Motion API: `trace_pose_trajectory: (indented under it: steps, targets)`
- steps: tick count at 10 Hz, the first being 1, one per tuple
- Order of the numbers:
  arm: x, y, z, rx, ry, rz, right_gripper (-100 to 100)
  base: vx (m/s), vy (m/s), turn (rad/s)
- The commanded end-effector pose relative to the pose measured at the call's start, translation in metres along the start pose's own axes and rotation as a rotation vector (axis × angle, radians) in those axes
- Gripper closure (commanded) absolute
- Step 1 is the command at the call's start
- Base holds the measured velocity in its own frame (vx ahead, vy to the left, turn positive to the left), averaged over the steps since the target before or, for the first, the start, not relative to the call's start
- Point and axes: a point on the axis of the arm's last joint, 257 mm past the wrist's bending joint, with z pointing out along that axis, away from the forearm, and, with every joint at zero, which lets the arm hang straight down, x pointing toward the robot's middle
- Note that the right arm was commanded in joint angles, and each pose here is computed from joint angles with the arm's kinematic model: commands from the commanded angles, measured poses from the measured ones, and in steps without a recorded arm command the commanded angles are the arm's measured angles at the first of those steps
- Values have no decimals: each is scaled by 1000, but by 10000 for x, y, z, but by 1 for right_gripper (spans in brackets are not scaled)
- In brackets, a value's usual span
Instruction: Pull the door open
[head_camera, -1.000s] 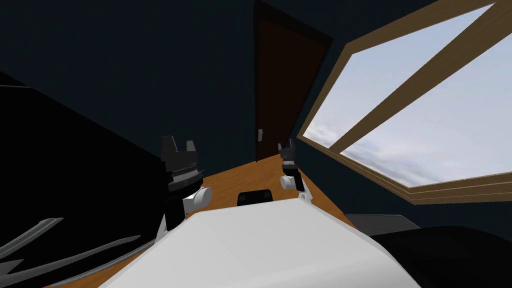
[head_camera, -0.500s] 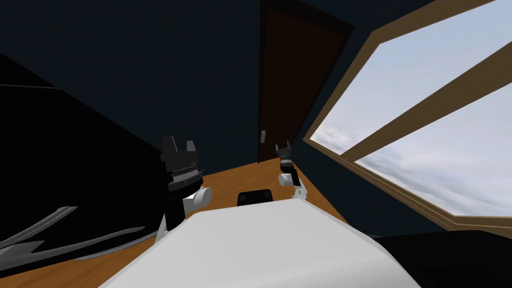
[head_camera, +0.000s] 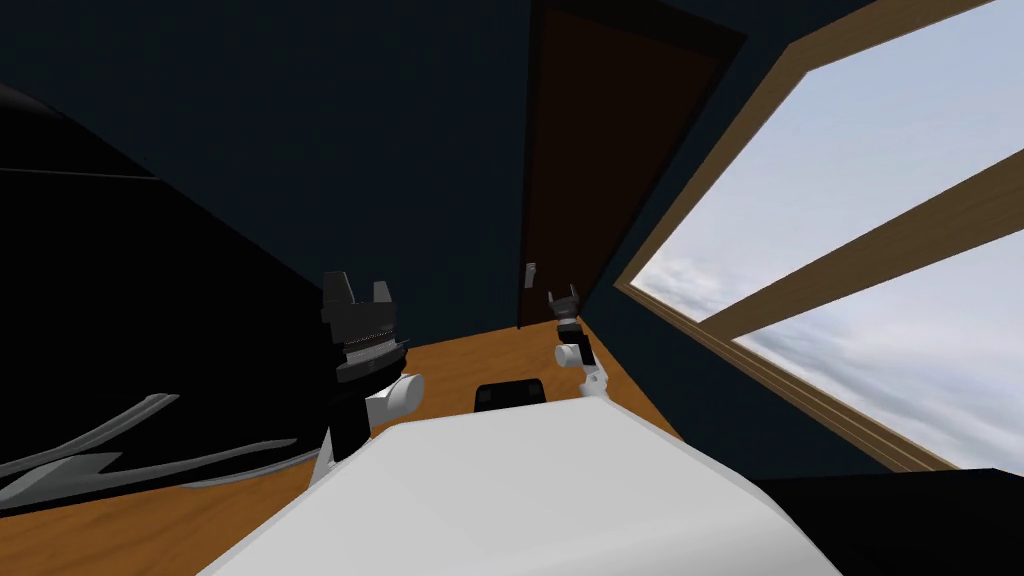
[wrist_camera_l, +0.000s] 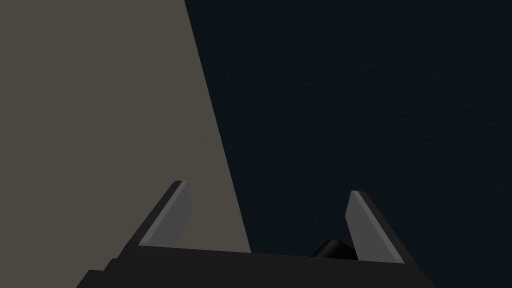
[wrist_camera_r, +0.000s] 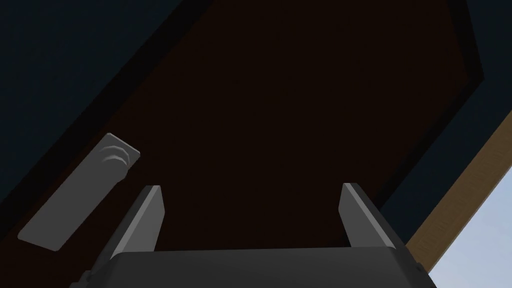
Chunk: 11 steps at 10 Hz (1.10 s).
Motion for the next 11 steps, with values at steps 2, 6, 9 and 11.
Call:
trace_pose_trajectory:
  steps: [2,6,9,11]
  targets:
    - [-198,-160,32,26,-39,95,-100,55,-62,140]
    - [-464,-370,79,55,-99,221,-100,58,-66,125]
    - [-707,-550,118,74,-158,340,-100,62,-102,175]
    - [-784,-605,129,79,-178,378,-100,62,-86,102]
